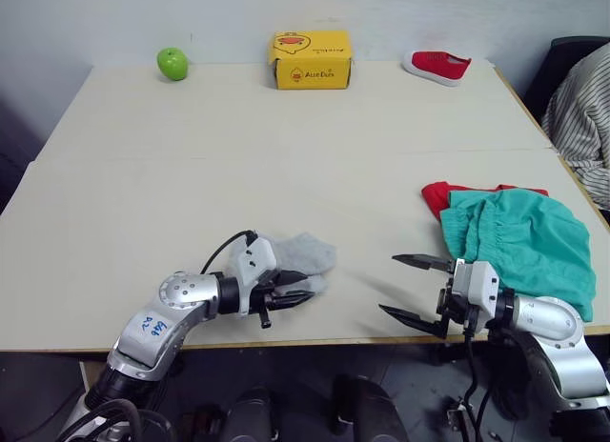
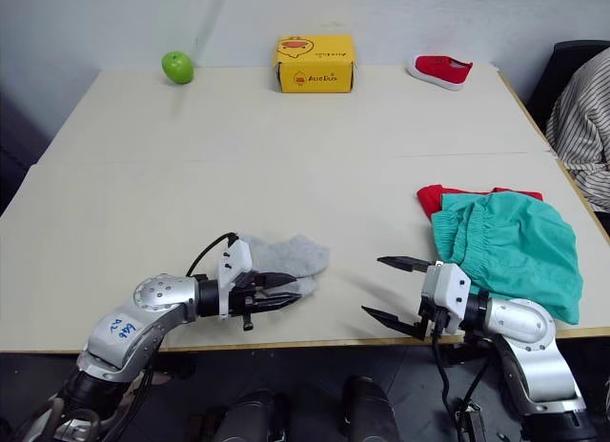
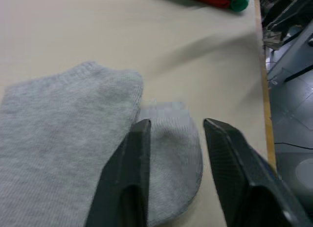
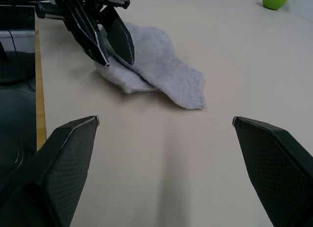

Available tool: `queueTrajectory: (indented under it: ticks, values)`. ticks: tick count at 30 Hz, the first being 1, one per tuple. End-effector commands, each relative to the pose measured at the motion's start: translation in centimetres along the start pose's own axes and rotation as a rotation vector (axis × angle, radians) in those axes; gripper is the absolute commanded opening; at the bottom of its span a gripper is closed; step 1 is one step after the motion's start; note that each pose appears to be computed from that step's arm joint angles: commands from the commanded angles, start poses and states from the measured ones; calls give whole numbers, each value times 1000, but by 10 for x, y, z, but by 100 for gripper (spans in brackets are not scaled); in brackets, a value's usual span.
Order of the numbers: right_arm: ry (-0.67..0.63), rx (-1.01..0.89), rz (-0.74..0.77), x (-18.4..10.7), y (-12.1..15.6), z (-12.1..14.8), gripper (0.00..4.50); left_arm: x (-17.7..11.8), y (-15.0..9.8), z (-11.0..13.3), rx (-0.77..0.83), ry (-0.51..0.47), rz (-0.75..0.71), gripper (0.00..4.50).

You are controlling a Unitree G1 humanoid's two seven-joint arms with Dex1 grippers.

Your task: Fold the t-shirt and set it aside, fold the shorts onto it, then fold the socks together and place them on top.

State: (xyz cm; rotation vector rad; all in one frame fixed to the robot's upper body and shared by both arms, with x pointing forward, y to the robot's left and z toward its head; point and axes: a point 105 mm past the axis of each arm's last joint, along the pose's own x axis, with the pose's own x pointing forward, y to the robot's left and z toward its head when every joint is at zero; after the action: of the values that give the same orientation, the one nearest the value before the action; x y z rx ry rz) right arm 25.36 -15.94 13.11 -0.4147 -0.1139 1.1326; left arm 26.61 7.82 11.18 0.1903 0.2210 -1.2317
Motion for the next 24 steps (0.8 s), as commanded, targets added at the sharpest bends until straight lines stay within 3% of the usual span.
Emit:
queueTrajectory:
  ticks: [1, 2, 4, 8, 12, 17, 20, 24]
  values:
    - [20, -15, 100, 13, 11, 8, 450, -20, -13, 23, 50, -95, -135, 301]
    - [20, -24, 118, 17, 13, 9, 450, -28, -15, 26, 47, -109, -165, 330]
    - [20, -46, 148, 30, 19, 10, 450, -47, -3, 34, 36, -137, -140, 330]
    - [34, -122, 224, 58, 33, 3, 450, -71, 47, 34, 56, -106, 72, 330]
    - [55, -194, 221, 83, 29, -6, 450, -75, 94, 23, 61, -38, 249, 330]
    - [84, -249, 233, 103, 23, -15, 450, -70, 119, 8, 55, 40, 290, 330]
    - [89, -268, 251, 110, 23, -17, 384, -69, 126, 1, 33, 67, 302, 335]
    - [71, -299, 264, 114, 23, -17, 248, -69, 121, -12, -24, 94, 276, 240]
